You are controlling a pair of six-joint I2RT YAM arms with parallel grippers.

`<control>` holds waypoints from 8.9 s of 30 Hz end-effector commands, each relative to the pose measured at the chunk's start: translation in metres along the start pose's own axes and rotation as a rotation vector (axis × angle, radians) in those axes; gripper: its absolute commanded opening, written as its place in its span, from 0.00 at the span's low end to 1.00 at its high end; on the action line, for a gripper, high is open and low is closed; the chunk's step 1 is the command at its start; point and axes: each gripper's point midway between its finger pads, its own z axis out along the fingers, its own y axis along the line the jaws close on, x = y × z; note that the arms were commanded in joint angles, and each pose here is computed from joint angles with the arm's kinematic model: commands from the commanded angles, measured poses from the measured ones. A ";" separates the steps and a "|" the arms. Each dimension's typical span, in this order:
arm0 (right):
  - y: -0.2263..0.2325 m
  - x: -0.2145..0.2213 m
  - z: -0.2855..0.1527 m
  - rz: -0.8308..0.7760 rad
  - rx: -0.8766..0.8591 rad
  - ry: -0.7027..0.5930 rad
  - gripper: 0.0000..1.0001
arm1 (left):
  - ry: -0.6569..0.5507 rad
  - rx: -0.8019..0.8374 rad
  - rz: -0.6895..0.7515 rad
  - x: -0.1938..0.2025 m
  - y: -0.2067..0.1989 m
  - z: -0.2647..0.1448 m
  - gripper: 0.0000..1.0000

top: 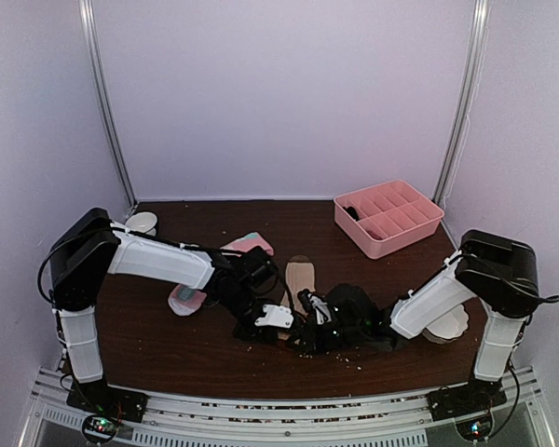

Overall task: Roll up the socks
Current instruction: Roll the sock at the center of the board.

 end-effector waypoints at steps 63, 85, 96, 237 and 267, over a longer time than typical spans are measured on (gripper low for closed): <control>-0.002 0.049 0.004 -1.304 0.376 -0.006 0.11 | 0.057 0.596 -0.441 0.016 -0.042 0.010 0.00; -0.023 0.083 0.003 -0.923 0.160 0.230 0.00 | -0.037 0.340 -0.377 0.006 -0.003 -0.021 0.65; -0.014 0.086 0.001 -0.574 0.059 0.312 0.00 | -0.224 0.022 -0.220 -0.005 0.002 -0.075 0.94; 0.024 0.018 0.011 -1.104 0.250 -0.002 0.07 | 0.085 0.493 -0.600 0.040 -0.022 0.015 0.23; -0.024 0.061 0.012 -0.495 0.046 0.314 0.00 | 0.005 -0.525 -0.669 0.085 0.127 -0.179 0.98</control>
